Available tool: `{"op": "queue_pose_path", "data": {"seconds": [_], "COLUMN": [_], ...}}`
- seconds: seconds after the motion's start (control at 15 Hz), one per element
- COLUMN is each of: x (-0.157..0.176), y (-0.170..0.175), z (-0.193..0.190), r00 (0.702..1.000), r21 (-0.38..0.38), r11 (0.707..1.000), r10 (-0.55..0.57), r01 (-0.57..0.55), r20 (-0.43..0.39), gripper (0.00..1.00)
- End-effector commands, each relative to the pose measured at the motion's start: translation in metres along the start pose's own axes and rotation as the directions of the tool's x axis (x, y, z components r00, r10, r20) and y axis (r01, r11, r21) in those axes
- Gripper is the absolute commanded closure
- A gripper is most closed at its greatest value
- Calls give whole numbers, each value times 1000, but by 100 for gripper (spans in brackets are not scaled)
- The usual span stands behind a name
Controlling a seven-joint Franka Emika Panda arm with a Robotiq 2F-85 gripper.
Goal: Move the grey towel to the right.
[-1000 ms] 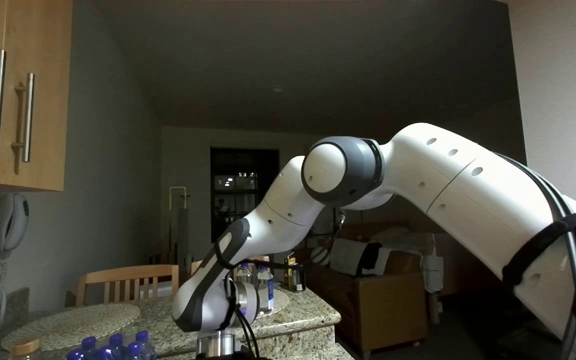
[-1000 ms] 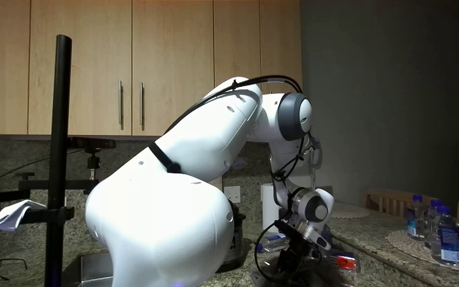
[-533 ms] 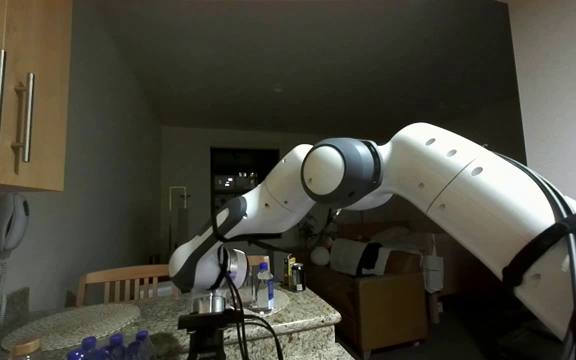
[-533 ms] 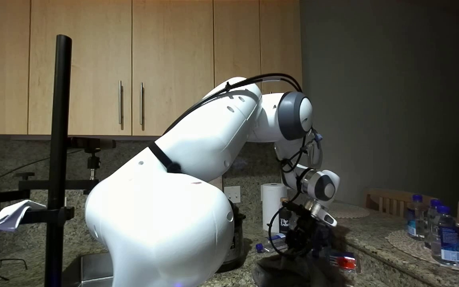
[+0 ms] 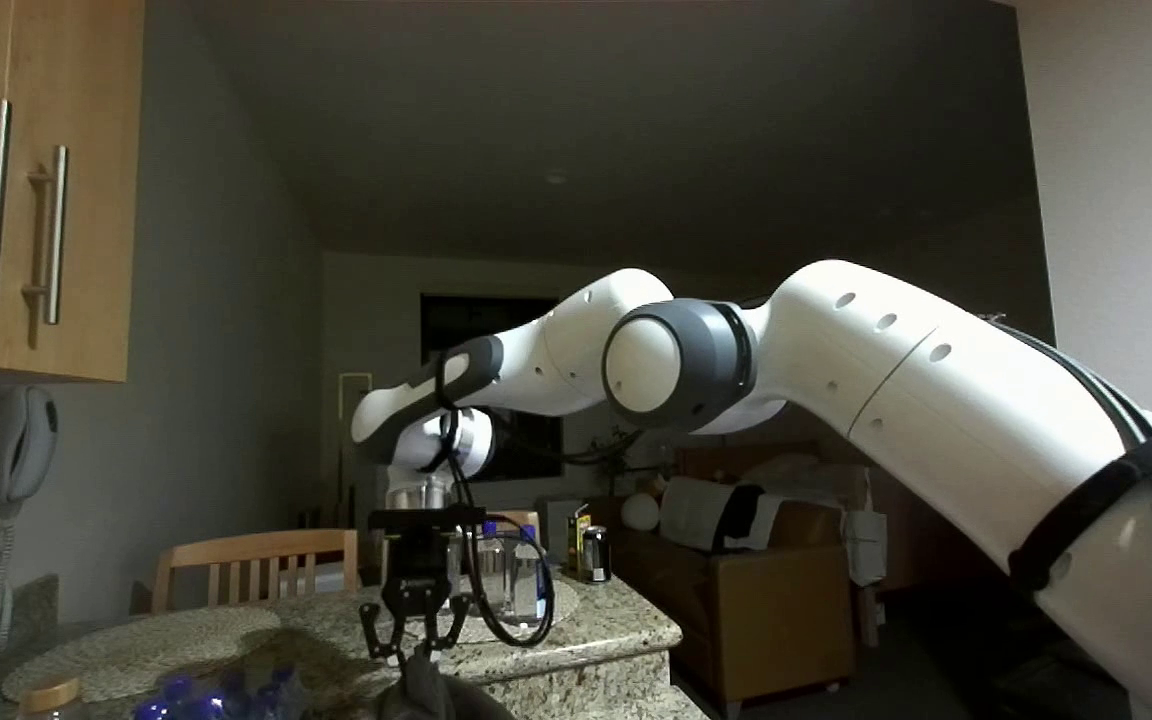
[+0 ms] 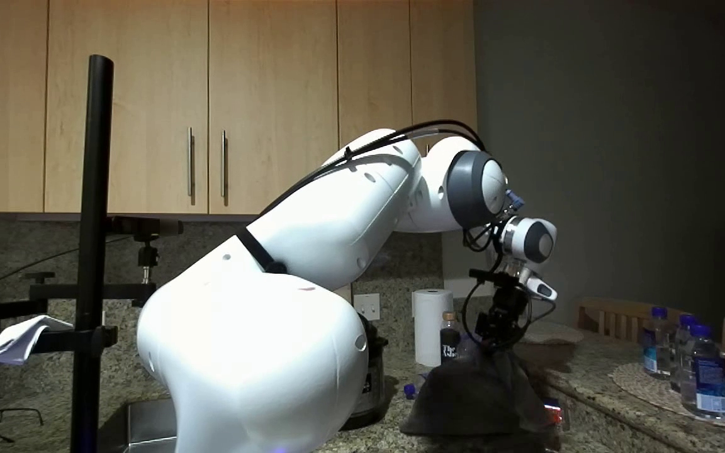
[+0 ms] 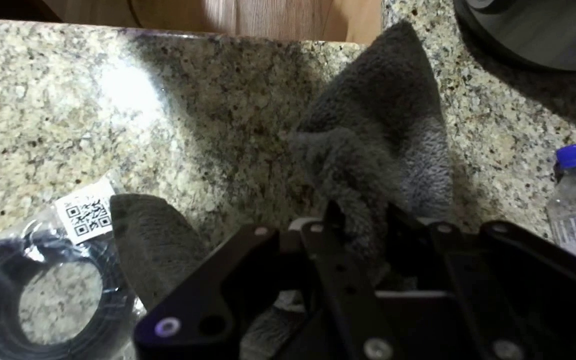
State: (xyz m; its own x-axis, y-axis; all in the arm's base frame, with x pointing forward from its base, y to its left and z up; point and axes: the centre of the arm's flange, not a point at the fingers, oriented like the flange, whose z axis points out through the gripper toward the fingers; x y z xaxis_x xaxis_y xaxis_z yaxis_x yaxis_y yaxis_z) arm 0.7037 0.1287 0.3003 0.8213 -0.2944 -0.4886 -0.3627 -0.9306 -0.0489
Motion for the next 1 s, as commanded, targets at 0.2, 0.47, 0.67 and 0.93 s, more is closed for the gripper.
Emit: {"op": "queue_pose_path", "data": {"seconds": [0.2,0.47,0.67,0.93], "x": [42,72,79,71], "y": [26,76,111,135], "z": [-84,-93,-93,-109], "r00": [1000,999,998,997], "r21": [-14,5,11,53], "r11": [1000,999,999,995], "r10": [0,34,48,78], "r01": [0,-34,-49,-80], "r20": [-26,15,32,28], "gripper": [88,88,88,89]}}
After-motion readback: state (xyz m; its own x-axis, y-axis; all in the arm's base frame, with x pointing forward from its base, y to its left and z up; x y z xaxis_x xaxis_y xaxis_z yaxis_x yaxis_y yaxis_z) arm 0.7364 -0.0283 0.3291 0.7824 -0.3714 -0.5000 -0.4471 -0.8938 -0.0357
